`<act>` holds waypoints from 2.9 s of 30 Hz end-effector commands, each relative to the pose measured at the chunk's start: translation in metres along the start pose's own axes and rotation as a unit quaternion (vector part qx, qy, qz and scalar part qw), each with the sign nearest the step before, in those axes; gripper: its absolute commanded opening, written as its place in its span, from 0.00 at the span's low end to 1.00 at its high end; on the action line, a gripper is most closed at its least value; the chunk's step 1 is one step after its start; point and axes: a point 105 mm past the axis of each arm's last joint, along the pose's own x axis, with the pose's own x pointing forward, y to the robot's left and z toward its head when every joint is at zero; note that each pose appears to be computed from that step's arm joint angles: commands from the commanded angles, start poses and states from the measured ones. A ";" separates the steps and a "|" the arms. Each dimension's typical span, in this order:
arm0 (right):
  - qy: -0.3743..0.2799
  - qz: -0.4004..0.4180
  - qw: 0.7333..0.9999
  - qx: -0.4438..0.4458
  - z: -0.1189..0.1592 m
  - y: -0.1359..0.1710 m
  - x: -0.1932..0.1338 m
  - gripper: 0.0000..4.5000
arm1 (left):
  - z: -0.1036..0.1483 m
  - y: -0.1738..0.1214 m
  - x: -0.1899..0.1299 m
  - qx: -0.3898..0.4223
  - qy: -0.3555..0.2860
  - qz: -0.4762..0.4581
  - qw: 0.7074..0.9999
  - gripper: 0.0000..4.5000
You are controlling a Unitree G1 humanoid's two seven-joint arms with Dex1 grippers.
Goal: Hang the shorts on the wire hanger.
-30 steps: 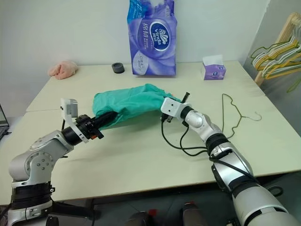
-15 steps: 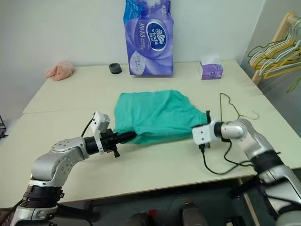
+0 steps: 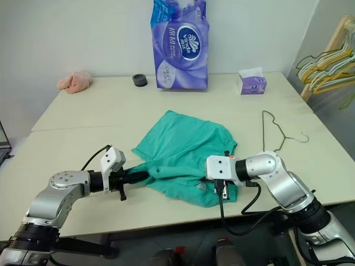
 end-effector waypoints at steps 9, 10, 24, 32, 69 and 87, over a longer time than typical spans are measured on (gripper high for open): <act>0.007 -0.018 0.998 -0.056 -0.009 -0.010 -0.022 0.92 | -0.009 0.002 -0.020 0.062 0.041 0.018 0.997 0.86; 0.001 -0.024 0.998 -0.057 -0.009 -0.011 -0.029 1.00 | -0.006 0.001 -0.023 0.065 0.038 0.015 0.997 0.93; -0.097 0.022 0.995 0.017 0.001 0.056 -0.032 1.00 | 0.018 -0.040 -0.025 0.125 0.031 -0.103 0.986 0.99; -0.037 0.014 0.999 -0.006 -0.024 0.049 -0.012 1.00 | 0.023 -0.040 -0.018 0.153 0.034 -0.116 0.981 0.99; -0.151 0.039 0.968 0.195 0.023 0.022 -0.027 0.00 | 0.060 -0.071 0.005 0.214 -0.036 -0.173 0.961 1.00; -0.178 0.048 0.957 0.224 0.033 0.021 -0.032 0.00 | 0.019 -0.027 0.030 0.342 0.052 -0.067 0.936 1.00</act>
